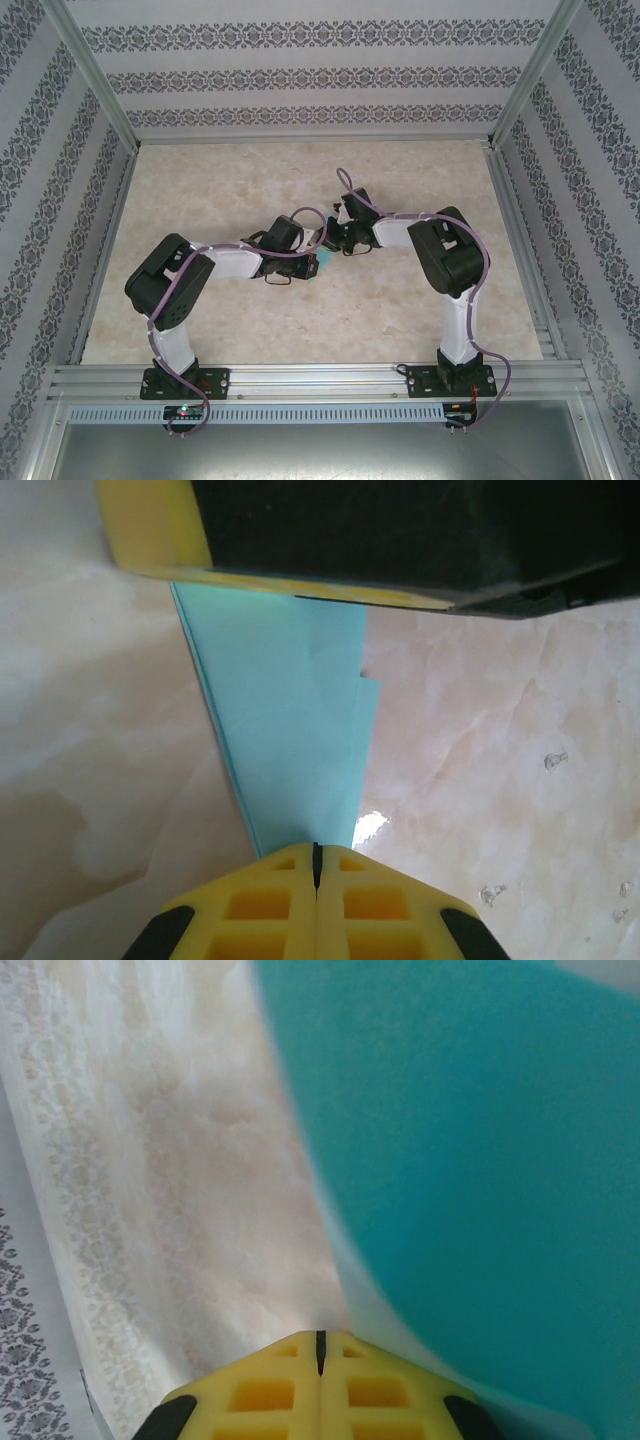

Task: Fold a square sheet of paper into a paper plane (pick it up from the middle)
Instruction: Fold the wing for the fifth time at the center of the table.

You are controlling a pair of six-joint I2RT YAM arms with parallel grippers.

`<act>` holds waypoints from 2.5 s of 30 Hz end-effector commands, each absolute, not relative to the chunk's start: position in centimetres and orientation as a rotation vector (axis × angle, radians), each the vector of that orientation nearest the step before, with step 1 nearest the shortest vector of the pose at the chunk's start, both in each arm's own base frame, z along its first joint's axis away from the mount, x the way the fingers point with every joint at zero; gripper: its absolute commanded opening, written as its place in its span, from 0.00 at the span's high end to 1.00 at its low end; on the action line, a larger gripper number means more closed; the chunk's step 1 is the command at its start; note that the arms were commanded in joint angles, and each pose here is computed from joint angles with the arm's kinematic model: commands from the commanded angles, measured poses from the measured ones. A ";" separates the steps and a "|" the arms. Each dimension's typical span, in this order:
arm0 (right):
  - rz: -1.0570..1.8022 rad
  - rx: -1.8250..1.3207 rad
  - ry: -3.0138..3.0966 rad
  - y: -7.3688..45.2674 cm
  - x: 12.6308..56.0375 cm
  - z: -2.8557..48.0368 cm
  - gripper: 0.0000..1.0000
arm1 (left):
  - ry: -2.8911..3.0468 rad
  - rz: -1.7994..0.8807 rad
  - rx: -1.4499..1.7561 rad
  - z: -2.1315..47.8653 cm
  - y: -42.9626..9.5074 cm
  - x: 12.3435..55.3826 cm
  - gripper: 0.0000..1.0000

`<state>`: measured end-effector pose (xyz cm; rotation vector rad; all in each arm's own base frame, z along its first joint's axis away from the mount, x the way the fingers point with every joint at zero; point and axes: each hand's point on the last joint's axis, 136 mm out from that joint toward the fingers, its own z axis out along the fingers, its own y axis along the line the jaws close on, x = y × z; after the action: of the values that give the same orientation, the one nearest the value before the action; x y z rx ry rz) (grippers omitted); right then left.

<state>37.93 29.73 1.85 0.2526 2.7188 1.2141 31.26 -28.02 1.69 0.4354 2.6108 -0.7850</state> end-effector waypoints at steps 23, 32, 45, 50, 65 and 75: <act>0.947 0.304 2.729 24.8 45.0 -0.5 0.97 | 2.984 -0.450 0.442 -6.2 -20.8 24.2 0.94; 0.953 0.336 2.695 23.7 47.3 0.1 0.97 | 3.006 -0.454 0.457 -6.3 -20.5 23.5 0.94; 1.003 0.358 2.632 22.2 50.6 1.4 0.97 | 3.030 -0.464 0.460 -6.4 -20.5 23.1 0.94; 1.041 0.314 2.580 22.3 50.5 4.2 0.97 | 3.029 -0.482 0.459 -6.5 -20.9 23.3 0.94; 1.292 0.188 2.568 27.6 38.1 8.1 0.97 | 2.981 -0.581 0.452 -5.4 -22.7 24.5 0.94; 1.264 0.238 2.672 28.6 37.2 2.4 0.97 | 2.961 -0.603 0.448 -4.9 -22.9 24.6 0.93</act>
<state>36.21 28.90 2.87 0.2162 2.6954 1.2611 31.60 -27.69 1.69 0.4681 2.5830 -0.7666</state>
